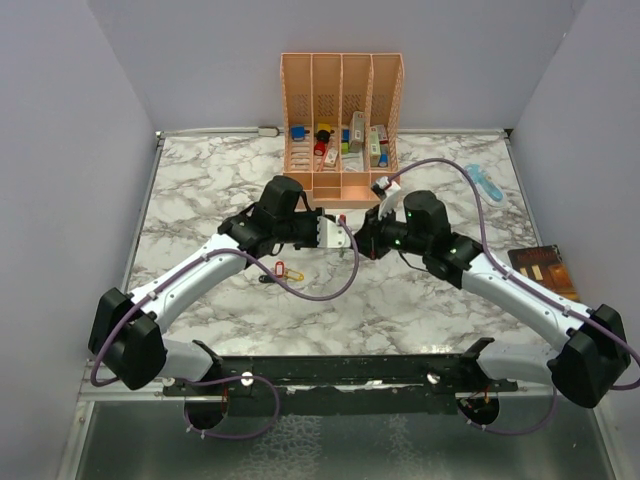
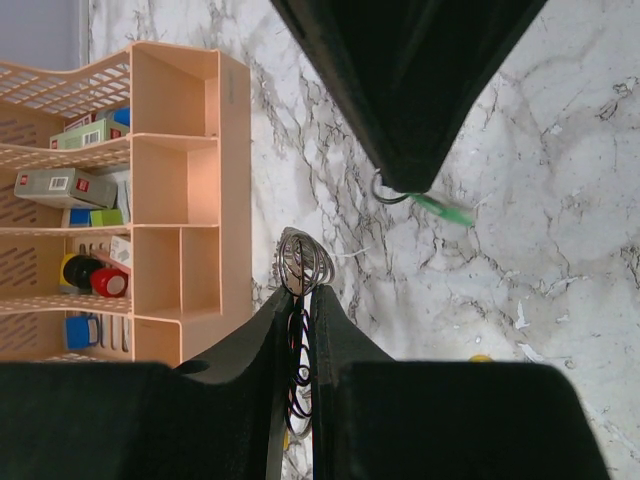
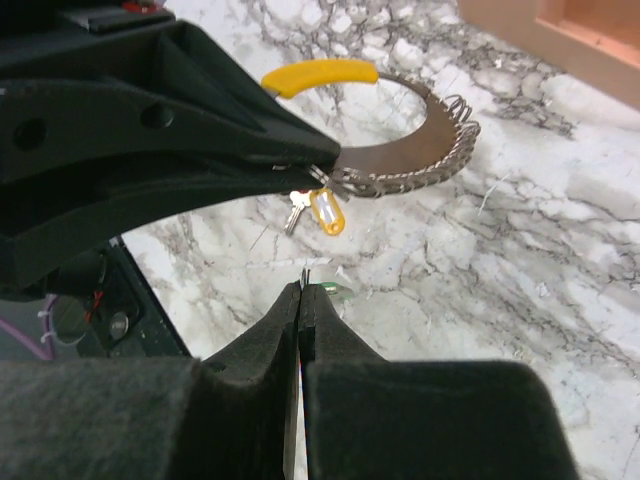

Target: Put the keys on the keyring

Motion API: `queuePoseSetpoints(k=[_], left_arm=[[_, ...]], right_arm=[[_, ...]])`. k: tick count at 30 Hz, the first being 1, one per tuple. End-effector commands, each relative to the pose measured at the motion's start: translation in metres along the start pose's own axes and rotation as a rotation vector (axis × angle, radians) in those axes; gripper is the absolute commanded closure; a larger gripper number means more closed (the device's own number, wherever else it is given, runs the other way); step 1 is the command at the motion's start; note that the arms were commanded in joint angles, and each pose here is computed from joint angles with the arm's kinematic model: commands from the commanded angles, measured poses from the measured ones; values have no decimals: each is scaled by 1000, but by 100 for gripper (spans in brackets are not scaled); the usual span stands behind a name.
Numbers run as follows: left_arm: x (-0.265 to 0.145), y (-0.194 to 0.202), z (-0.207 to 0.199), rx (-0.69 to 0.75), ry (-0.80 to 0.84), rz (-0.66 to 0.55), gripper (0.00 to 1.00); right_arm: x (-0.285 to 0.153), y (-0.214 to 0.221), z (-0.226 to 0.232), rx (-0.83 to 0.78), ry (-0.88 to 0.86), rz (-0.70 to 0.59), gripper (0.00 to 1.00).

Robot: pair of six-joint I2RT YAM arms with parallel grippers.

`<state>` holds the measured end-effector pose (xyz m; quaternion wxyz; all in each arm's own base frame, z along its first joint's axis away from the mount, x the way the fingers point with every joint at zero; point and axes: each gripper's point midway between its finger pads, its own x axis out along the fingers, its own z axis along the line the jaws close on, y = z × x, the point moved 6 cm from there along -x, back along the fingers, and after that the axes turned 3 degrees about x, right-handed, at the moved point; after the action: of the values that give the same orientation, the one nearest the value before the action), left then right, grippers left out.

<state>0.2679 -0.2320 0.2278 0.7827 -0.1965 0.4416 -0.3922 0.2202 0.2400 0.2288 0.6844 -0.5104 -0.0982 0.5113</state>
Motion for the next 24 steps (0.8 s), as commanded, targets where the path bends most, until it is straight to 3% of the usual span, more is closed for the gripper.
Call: queuePoseSetpoints(k=[1, 10, 24], left_arm=[[-7, -7, 1, 42, -25, -1, 100], [-5, -7, -1, 47, -22, 16, 100], [-4, -6, 3, 16, -50, 48, 100]], right_arm=[[-2, -34, 6, -77, 16, -145, 99], [6, -46, 11, -75, 27, -150, 99], [18, -37, 15, 2, 78, -52, 99]])
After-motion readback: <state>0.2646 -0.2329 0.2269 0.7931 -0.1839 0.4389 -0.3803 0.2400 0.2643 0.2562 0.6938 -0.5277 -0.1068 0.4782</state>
